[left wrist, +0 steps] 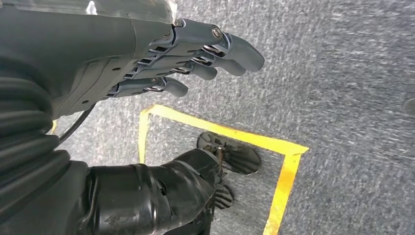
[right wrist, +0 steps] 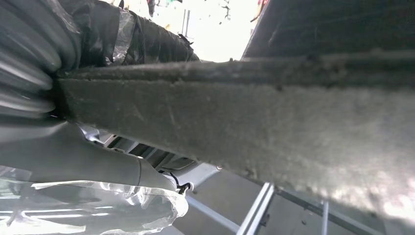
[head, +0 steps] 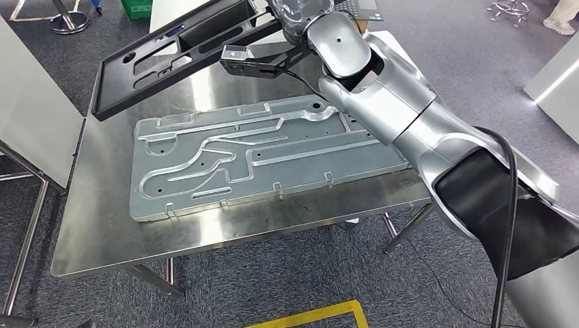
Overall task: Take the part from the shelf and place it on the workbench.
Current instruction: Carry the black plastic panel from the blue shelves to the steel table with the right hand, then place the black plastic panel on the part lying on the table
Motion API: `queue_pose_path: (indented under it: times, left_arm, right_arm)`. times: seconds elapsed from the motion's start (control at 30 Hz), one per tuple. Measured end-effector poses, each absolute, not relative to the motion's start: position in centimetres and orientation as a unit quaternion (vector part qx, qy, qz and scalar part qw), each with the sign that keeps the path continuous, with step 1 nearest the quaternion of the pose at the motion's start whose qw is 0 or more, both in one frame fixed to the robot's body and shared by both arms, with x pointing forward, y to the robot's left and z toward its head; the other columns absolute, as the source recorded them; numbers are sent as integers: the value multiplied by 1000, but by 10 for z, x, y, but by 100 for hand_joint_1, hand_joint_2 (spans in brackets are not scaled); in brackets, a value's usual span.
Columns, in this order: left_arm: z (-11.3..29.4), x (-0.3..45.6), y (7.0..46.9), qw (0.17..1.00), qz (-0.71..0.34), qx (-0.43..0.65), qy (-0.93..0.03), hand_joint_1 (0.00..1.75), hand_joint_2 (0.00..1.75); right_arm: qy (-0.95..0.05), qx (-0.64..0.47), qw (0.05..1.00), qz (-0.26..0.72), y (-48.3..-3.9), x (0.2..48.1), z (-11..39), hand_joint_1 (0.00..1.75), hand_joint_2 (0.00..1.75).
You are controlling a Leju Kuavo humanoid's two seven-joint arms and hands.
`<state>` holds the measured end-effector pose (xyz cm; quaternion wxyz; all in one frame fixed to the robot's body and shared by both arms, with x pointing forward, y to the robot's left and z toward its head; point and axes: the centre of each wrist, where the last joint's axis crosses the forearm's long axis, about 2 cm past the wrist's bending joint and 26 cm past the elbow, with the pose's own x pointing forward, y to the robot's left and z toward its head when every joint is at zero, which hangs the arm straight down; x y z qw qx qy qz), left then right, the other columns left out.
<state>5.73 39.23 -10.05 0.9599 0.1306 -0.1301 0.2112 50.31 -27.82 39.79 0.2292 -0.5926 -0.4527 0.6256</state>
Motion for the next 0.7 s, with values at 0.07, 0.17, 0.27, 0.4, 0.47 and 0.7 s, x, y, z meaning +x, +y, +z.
queue_pose_path:
  times: [0.07,0.17,0.27,0.4,0.47,0.7]
  left_arm:
    - [-100,58,393,960,209,130,-133,0,175]
    - [-100,57,394,960,208,131,-133,0,175]
    - [-100,57,396,960,207,134,-134,0,175]
    - [-99,57,399,959,205,138,-138,0,175]
    - [-99,57,401,959,204,140,-139,0,175]
    - [-98,57,405,959,203,145,-138,0,175]
  right_arm:
    - [-463,-586,236,621,-279,503,390,175,175]
    - [-475,-577,249,616,-281,501,377,175,175]
    - [-479,-569,267,613,-286,500,363,175,175]
    - [-478,-562,288,611,-293,498,345,175,175]
    - [-476,-559,295,611,-297,496,337,175,175]
    - [-462,-553,319,616,-312,491,314,175,175]
